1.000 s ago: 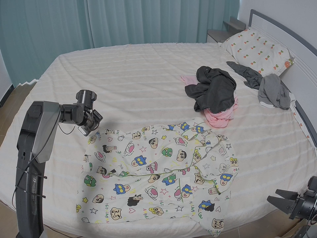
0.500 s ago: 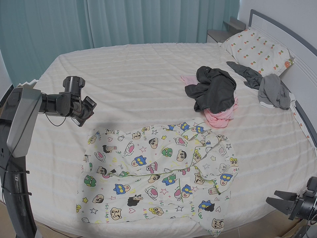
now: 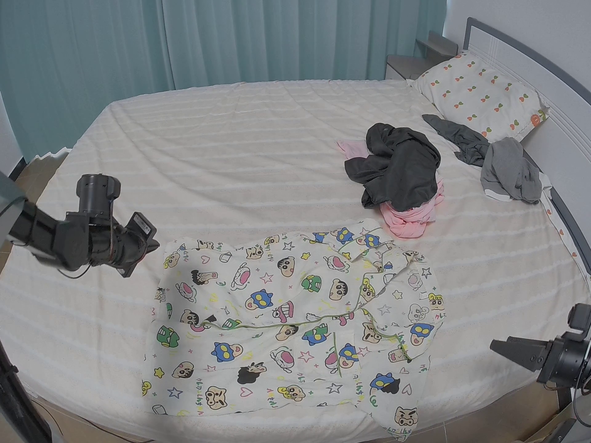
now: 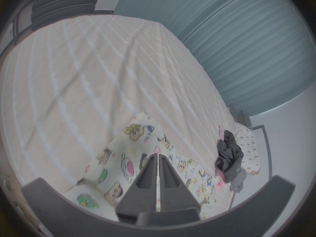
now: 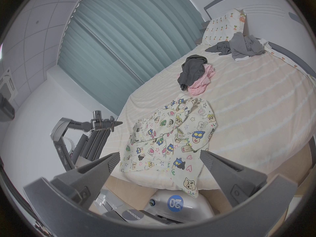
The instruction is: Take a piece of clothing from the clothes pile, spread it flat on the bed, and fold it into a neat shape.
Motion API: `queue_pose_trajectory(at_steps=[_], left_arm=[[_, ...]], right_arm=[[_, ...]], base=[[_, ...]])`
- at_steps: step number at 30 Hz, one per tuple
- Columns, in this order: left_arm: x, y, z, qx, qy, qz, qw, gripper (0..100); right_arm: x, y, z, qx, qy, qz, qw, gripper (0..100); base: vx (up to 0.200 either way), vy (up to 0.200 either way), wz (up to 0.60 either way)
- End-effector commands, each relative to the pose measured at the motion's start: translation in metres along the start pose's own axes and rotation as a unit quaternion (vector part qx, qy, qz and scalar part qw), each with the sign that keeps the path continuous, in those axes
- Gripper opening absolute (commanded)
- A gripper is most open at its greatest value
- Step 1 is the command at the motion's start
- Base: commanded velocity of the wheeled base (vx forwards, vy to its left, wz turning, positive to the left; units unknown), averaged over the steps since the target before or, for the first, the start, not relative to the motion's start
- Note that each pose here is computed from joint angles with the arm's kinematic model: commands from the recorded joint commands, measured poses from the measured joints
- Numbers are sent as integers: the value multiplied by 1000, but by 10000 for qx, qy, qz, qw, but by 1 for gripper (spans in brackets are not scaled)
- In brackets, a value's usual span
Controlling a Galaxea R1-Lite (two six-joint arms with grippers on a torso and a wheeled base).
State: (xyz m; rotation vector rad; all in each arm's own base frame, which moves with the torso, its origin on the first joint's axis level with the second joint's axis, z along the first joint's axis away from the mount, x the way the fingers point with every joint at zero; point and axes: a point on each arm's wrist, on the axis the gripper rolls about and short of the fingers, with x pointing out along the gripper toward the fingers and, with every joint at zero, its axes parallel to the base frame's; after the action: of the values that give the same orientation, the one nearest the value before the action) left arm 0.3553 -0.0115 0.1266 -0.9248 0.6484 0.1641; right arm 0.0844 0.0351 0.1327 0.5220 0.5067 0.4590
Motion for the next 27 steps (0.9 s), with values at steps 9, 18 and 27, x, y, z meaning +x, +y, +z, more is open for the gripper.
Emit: queue_pose_trajectory(at_steps=[9, 18, 27], left_arm=[[-153, 63, -70, -650, 485, -1500, 9854, 0], [-152, 81, -86, -733, 1000, -1347, 9831, 0], [-155, 100, -98, -784, 959, -1351, 9830, 0]], right_arm=[[117, 5, 63, 975, 603, -641, 9913, 100], [232, -21, 71, 992, 717, -693, 9901, 100], [282, -7, 61, 1654, 508, -748, 9821, 100]], base=[[0, 0, 0], [0, 0, 0], [0, 0, 0]])
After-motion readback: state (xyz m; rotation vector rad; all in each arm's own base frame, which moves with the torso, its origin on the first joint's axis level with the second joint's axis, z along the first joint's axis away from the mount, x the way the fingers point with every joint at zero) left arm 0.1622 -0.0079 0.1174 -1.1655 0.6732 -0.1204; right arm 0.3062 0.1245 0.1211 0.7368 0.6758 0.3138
